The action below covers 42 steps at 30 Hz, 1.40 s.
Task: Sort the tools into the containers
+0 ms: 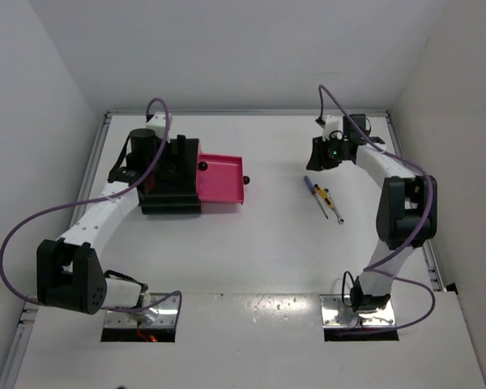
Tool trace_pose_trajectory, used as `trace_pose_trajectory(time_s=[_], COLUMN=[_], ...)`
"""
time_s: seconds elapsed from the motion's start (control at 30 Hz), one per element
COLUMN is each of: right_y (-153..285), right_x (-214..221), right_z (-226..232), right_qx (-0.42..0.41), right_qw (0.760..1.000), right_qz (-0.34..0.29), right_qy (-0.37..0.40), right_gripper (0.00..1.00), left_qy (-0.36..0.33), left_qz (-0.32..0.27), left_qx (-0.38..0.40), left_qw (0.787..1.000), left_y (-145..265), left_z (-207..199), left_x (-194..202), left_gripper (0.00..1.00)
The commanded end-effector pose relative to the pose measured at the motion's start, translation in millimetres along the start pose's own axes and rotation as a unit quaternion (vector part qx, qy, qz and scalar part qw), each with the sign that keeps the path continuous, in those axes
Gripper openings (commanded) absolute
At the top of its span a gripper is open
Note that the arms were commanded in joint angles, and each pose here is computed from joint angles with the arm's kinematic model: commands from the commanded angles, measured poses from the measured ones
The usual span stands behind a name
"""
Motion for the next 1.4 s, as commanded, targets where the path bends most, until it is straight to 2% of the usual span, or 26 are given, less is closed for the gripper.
trace_pose_trajectory(time_s=[0.0,0.57,0.93,1.1,1.27,1.37], right_y=[-5.7,-44.4,-53.0,-61.2,-64.7,-65.2], right_x=[22.3,39.4,33.9,41.3,41.2,42.9], right_z=[-11.3,-10.3,-17.0,-17.1,-6.2,-3.3], right_qx=[0.038,0.056,0.079,0.075,0.068,0.070], right_qw=[0.995,0.987,0.987,0.986,0.984,0.982], right_qz=[0.070,0.128,0.116,0.130,0.140,0.147], right_qy=[0.063,0.080,0.073,0.071,0.091,0.094], right_gripper=[0.34,0.37,0.38,0.38,0.35,0.25], left_qy=[-0.009,-0.010,-0.009,-0.009,-0.009,-0.009], left_qz=[0.085,0.099,0.094,0.094,0.094,0.094], left_qx=[0.019,0.020,0.020,0.020,0.020,0.020], left_qw=[0.996,0.995,0.995,0.995,0.995,0.995], left_y=[1.2,-4.6,-4.6,-4.6,-4.6,-4.6], left_z=[-5.3,-6.1,-5.9,-5.9,-5.9,-5.9], left_x=[37.5,43.7,40.1,40.1,40.1,40.1], left_gripper=[1.00,1.00,1.00,1.00,1.00,1.00])
Point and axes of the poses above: each gripper's point midway between its finger pads, its own y axis back along the fingers, its own z axis along the line the jaws close on, x = y × z, the point moved 9 cm from there along y, back along the fingers, and after that the axes turned 6 degrees about -y, right-handed, at the moved point
